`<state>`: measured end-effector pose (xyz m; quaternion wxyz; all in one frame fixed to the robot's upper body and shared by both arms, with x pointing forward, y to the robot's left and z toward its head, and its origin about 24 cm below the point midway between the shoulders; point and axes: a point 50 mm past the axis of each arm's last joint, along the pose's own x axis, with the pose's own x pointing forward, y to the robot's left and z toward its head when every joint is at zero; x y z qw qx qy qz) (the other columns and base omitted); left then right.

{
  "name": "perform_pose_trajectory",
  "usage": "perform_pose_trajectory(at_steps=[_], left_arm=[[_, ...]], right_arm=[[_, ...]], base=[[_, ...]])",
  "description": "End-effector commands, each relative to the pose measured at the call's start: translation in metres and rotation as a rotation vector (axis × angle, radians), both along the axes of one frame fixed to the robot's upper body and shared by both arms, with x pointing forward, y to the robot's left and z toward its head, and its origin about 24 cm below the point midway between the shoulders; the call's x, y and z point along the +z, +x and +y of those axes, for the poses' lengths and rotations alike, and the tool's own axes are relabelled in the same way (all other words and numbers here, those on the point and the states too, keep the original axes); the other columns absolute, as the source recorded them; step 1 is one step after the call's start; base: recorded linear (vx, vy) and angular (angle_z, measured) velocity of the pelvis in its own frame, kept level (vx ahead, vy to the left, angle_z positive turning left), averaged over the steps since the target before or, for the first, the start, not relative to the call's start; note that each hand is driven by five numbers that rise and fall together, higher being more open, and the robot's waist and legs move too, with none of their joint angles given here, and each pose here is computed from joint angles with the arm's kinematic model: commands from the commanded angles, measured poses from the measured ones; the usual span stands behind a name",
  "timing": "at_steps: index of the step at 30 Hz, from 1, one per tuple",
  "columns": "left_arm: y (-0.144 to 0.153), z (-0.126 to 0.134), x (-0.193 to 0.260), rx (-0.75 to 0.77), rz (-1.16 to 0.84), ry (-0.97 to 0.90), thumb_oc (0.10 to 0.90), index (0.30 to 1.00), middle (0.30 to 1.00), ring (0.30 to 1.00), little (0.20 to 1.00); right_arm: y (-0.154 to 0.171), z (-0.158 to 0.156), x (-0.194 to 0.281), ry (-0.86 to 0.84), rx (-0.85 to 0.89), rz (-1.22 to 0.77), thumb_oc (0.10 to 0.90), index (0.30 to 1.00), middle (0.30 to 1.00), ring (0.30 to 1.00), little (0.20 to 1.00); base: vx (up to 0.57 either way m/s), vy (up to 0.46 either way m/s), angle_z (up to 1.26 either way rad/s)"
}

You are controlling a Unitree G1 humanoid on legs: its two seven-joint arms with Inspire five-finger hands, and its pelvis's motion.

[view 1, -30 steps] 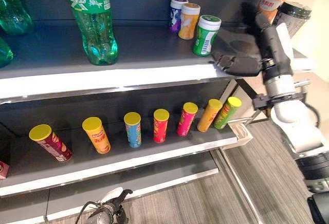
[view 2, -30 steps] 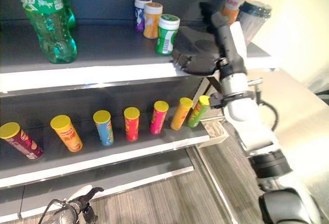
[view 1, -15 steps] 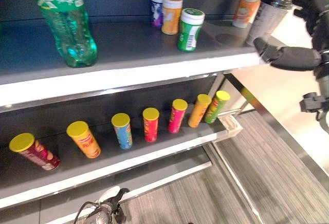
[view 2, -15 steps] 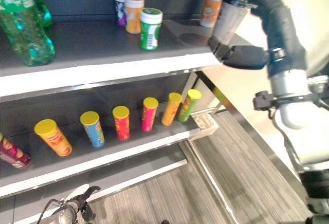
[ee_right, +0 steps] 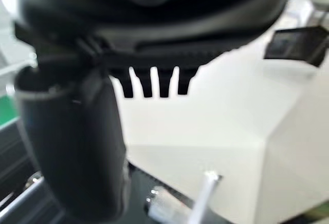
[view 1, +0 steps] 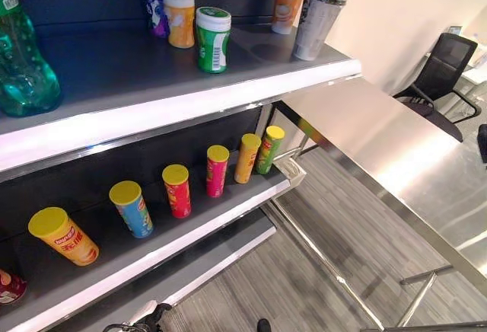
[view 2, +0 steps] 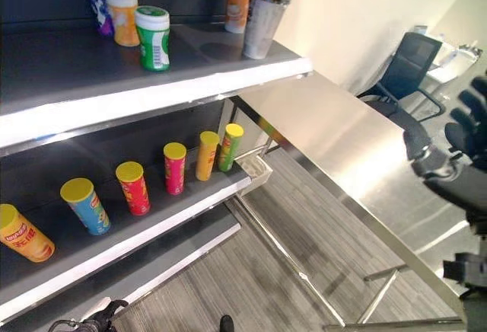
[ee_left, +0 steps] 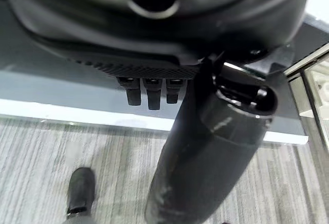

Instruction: Put the goods on the table back onto the shelves and tidy them up.

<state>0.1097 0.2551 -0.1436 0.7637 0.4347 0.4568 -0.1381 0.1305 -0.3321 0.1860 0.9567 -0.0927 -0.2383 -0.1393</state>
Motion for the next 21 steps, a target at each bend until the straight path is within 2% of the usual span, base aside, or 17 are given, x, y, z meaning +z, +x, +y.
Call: perform_pose_trajectory(at_steps=[1,2,3,4,5,6,8,9,10,11,12,13,14,15,16,20,21], left_arm=[[0.034,-0.004,0.015,-0.074,-0.127,-0.034,0.8,0.9,0.9,0.9,0.9],[0.035,-0.005,0.016,-0.087,-0.126,-0.04,0.8,0.9,0.9,0.9,0.9],[0.036,-0.009,0.016,-0.128,-0.127,-0.05,0.8,0.9,0.9,0.9,0.9],[0.036,-0.011,0.017,-0.16,-0.129,-0.052,0.8,0.9,0.9,0.9,0.9],[0.036,-0.011,0.018,-0.159,-0.129,-0.051,0.8,0.9,0.9,0.9,0.9],[0.039,-0.014,0.02,-0.195,-0.146,-0.062,0.8,0.9,0.9,0.9,0.9],[0.049,-0.019,0.027,-0.261,-0.179,-0.068,0.8,0.9,0.9,0.9,0.9],[0.054,-0.023,0.031,-0.303,-0.195,-0.068,0.8,0.9,0.9,0.9,0.9],[0.056,-0.024,0.033,-0.316,-0.209,-0.071,0.8,0.9,0.9,0.9,0.9],[0.056,-0.023,0.032,-0.316,-0.207,-0.062,0.8,0.9,0.9,0.9,0.9],[0.057,-0.028,0.026,-0.287,-0.199,-0.058,0.8,0.9,0.9,0.9,0.9],[0.059,-0.028,0.027,-0.288,-0.203,-0.057,0.8,0.9,0.9,0.9,0.9],[0.06,-0.029,0.026,-0.278,-0.203,-0.058,0.8,0.9,0.9,0.9,0.9],[0.061,-0.03,0.023,-0.238,-0.195,-0.076,0.8,0.9,0.9,0.9,0.9],[0.062,-0.029,0.023,-0.221,-0.195,-0.081,0.8,0.9,0.9,0.9,0.9],[0.062,-0.029,0.023,-0.221,-0.195,-0.081,0.8,0.9,0.9,0.9,0.9],[0.065,-0.028,0.024,-0.2,-0.196,-0.089,0.8,0.9,0.9,0.9,0.9]], right_arm=[[0.018,0.038,0.012,-0.125,0.221,-0.031,0.8,0.9,0.9,0.9,0.9],[0.022,0.046,0.001,-0.097,0.268,0.014,0.8,0.9,0.9,0.9,0.9],[0.022,0.063,-0.031,-0.035,0.357,0.162,0.8,0.9,0.9,0.9,0.9],[0.022,0.072,-0.054,0.072,0.416,0.238,0.8,0.9,0.9,0.9,0.9],[0.023,0.072,-0.055,0.073,0.417,0.238,0.8,0.9,0.9,0.9,0.9],[0.021,0.08,-0.08,0.149,0.461,0.342,0.8,0.9,0.9,0.9,0.9],[0.016,0.085,-0.143,0.242,0.421,0.607,0.8,0.9,0.9,0.9,0.9],[0.007,0.089,-0.188,0.372,0.375,0.756,0.8,0.9,0.9,0.9,0.9],[-0.011,0.089,-0.238,0.542,0.235,0.911,0.8,0.9,0.9,0.9,0.9],[-0.019,0.091,-0.262,0.618,0.15,0.981,0.8,0.9,0.9,0.9,0.9],[-0.068,0.104,-0.33,0.957,-0.208,1.201,0.8,0.9,0.9,0.9,0.9],[-0.066,0.104,-0.33,0.958,-0.207,1.195,0.8,0.9,0.9,0.9,0.9],[-0.08,0.108,-0.341,1.044,-0.308,1.234,0.8,0.9,0.9,0.9,0.9],[-0.112,0.122,-0.359,1.229,-0.496,1.338,0.8,0.9,0.9,0.9,0.9],[-0.122,0.122,-0.361,1.261,-0.562,1.361,0.8,0.9,0.9,0.9,0.9],[-0.122,0.122,-0.361,1.261,-0.562,1.361,0.8,0.9,0.9,0.9,0.9],[-0.145,0.123,-0.363,1.29,-0.696,1.437,0.8,0.9,0.9,0.9,0.9]], base=[[-0.07,0.053,-0.21],[-0.12,0.078,-0.14],[-0.11,0.076,-0.09],[-0.09,0.063,0.03],[-0.05,0.036,0.03],[-0.05,0.027,0.06],[-0.04,0.03,0.18],[-0.01,0.014,0.34],[-0.01,0.007,0.38],[0.02,-0.022,0.33],[0.02,-0.023,0.22],[0.03,-0.032,0.08],[0.03,-0.02,0.05],[0.04,-0.025,0.04],[0.03,-0.015,0.1],[0.01,-0.003,0.05],[0.04,-0.009,-0.05]])
